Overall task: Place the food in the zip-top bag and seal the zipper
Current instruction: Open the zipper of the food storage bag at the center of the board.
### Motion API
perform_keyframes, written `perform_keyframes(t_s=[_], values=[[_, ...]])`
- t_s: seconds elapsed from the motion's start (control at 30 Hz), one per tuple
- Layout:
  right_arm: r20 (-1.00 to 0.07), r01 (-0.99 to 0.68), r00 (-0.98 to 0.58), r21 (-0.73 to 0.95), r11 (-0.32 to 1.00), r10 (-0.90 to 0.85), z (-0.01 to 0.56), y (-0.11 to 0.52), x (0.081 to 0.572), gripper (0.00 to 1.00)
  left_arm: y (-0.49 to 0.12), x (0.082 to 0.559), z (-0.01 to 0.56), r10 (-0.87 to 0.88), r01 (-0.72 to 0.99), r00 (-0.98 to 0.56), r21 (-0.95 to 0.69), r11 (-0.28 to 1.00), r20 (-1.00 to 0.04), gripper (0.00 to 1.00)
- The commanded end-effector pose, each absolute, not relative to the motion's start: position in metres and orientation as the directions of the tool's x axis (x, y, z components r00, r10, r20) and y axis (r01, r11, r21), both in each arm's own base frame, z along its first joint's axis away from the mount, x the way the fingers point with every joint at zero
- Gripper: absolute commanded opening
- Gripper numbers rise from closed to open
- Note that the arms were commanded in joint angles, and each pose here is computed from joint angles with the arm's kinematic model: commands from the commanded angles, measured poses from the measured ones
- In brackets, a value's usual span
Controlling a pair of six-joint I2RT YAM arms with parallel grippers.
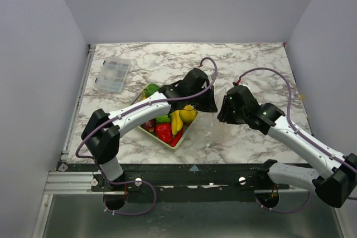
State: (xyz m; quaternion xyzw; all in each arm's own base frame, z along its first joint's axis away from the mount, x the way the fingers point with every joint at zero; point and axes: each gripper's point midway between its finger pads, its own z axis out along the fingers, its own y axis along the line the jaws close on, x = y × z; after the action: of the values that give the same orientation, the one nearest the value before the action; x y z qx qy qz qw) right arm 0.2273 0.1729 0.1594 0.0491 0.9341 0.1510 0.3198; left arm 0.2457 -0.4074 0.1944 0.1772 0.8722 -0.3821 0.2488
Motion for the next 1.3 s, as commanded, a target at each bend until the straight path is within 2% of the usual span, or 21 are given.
perform_keyframes(t_s=[0.0,0.1,0.17,0.27,0.4,0.5,0.6,0.77,0.87,1.1,1.27], values=[[-0.637,0.053,-0.746,0.23,0.972,0.192,0.168,0.162,0.24,0.41,-0.416,0.239,0.2,0.104,0.479,-0.849,-0.672,0.566,-0.518,0.0],[-0.639,0.089,-0.746,0.183,0.979,0.187,0.162,0.157,0.243,0.31,-0.417,0.237,0.199,0.105,0.469,-0.86,-0.693,0.547,-0.499,0.0],[-0.646,0.136,-0.738,0.139,0.981,0.194,0.16,0.147,0.244,0.14,-0.418,0.235,0.198,0.114,0.47,-0.863,-0.701,0.536,-0.491,0.0],[-0.683,0.178,-0.705,0.09,0.98,0.19,0.166,0.13,0.245,0.01,-0.417,0.234,0.189,0.13,0.463,-0.87,-0.698,0.547,-0.476,0.0],[-0.752,0.156,-0.634,0.105,0.982,0.182,0.185,0.115,0.242,0.01,-0.408,0.235,0.17,0.156,0.469,-0.867,-0.666,0.58,-0.474,0.11],[-0.76,0.085,-0.63,0.141,0.986,0.163,0.184,0.122,0.239,0.01,-0.409,0.233,0.166,0.163,0.476,-0.865,-0.672,0.568,-0.475,0.18],[-0.744,0.083,-0.653,0.116,0.99,0.142,0.172,0.123,0.238,0.01,-0.414,0.232,0.17,0.169,0.483,-0.864,-0.684,0.546,-0.475,0.24],[-0.724,0.094,-0.679,0.078,0.992,0.121,0.162,0.121,0.238,0.01,-0.411,0.232,0.189,0.178,0.545,-0.823,-0.661,0.516,-0.539,0.52],[-0.736,0.083,-0.665,0.092,0.992,0.124,0.161,0.122,0.239,0.01,-0.404,0.231,0.204,0.188,0.589,-0.79,-0.637,0.497,-0.584,0.65],[-0.732,0.076,-0.671,0.089,0.993,0.117,0.158,0.123,0.239,0.01,-0.372,0.226,0.231,0.175,0.638,-0.744,-0.608,0.472,-0.645,0.84],[-0.732,0.094,-0.67,0.081,0.992,0.124,0.159,0.121,0.239,0.01,-0.335,0.237,0.231,0.171,0.628,-0.72,-0.526,0.573,-0.672,0.87]])
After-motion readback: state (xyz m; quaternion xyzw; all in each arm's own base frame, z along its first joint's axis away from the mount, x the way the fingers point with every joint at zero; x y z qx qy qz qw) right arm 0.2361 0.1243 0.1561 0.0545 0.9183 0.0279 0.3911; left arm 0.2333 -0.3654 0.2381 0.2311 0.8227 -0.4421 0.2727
